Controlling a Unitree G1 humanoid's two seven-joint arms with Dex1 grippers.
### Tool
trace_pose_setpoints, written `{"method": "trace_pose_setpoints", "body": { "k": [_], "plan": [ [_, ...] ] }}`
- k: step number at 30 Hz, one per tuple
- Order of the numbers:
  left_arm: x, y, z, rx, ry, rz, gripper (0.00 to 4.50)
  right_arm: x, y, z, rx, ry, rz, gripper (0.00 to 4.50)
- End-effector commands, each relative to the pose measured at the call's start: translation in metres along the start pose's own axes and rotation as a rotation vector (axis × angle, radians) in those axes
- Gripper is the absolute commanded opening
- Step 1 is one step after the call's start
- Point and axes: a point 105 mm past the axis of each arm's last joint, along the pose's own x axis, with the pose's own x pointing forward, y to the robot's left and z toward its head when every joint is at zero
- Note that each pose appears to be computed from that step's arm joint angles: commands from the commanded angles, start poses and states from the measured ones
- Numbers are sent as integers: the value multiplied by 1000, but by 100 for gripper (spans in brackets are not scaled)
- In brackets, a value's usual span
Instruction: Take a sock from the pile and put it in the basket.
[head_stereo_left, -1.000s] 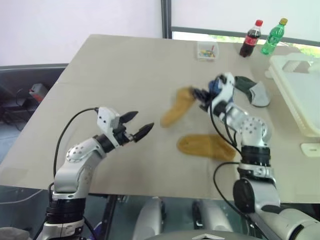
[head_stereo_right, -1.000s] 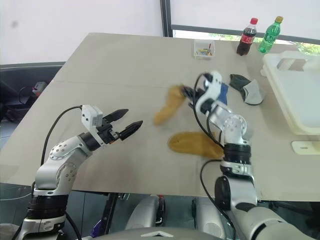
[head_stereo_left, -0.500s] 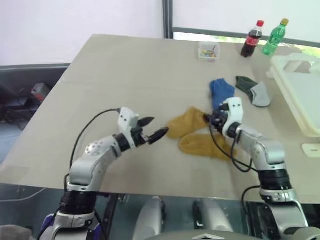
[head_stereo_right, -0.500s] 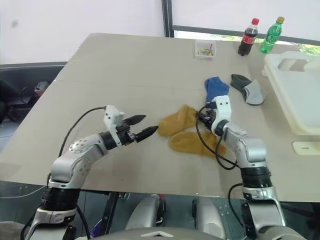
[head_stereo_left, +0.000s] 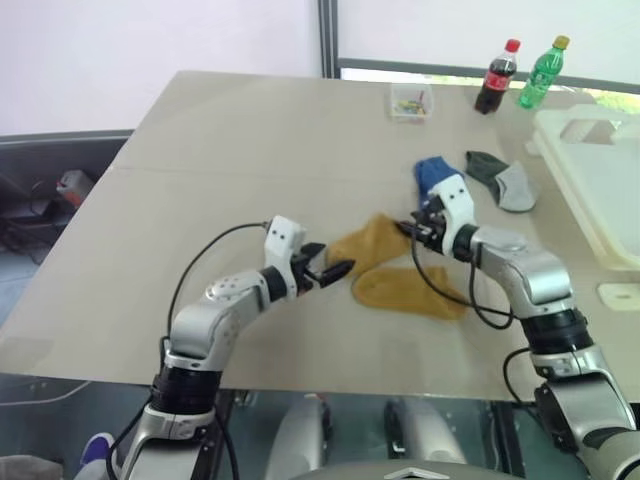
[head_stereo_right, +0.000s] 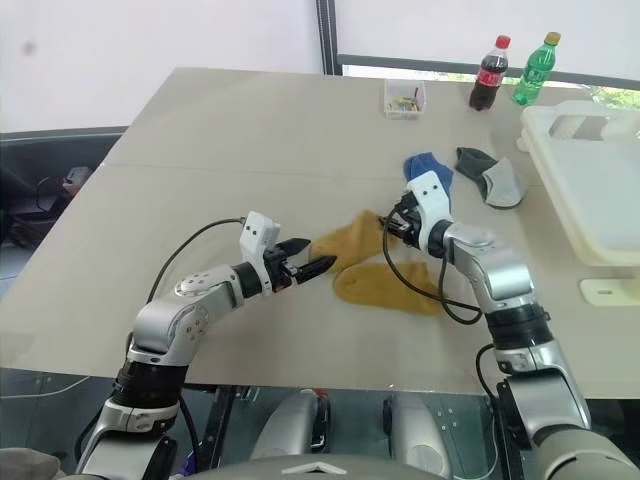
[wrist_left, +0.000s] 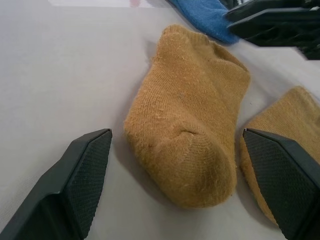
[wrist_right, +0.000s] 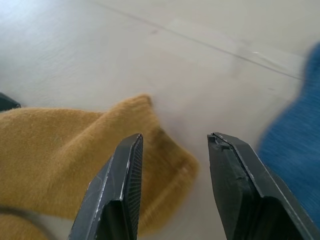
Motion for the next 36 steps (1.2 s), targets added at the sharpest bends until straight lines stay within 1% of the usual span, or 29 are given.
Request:
{"method": "trace_pose_setpoints", "body": {
  "k": [1,4,7,9,10,11,13,14,15,16,17,19,22,26,29,31,36],
  "plan": [
    [-9,5,5,12,-10,39,450,9,1,6,-68,-4,43,209],
    [-9,3,3,7,-5,42,450,16,-2,-7,-106,61,63,209],
    [-10,3,-1,-5,7,50,375,17,-8,-17,-143,103,70,135],
    [-11,2,-4,-10,13,50,280,16,-10,-16,-142,97,78,39],
    [-11,2,-5,-17,11,48,237,15,-11,-14,-141,90,80,2],
    [-10,2,-3,-22,2,44,194,13,-12,-12,-139,80,80,0],
    [-9,3,3,-30,-30,36,86,6,-13,-4,-131,49,78,0],
    [-9,3,6,-32,-42,33,40,4,-13,-1,-126,40,78,0],
    [-9,3,9,-36,-60,26,19,2,-13,1,-121,31,78,0],
    [-11,-1,22,-68,-127,-17,8,-6,-12,11,-97,-6,85,0],
    [-15,-5,35,-85,-187,-55,8,-13,-10,21,-77,-41,96,0],
    [-23,-10,52,-103,-258,-122,8,-29,-5,38,-39,-98,111,0],
    [-34,-16,58,-119,-255,-211,8,-56,3,56,7,-153,122,0],
    [-44,-31,61,-132,-229,-340,8,-81,14,66,55,-195,109,0],
    [-49,-41,61,-143,-193,-420,8,-96,24,63,69,-191,90,0],
    [-51,-45,55,-136,-142,-448,8,-102,32,53,90,-173,75,0],
    [-43,-40,28,-94,-15,-415,8,-107,45,11,169,-84,-4,0]
  ]
}}
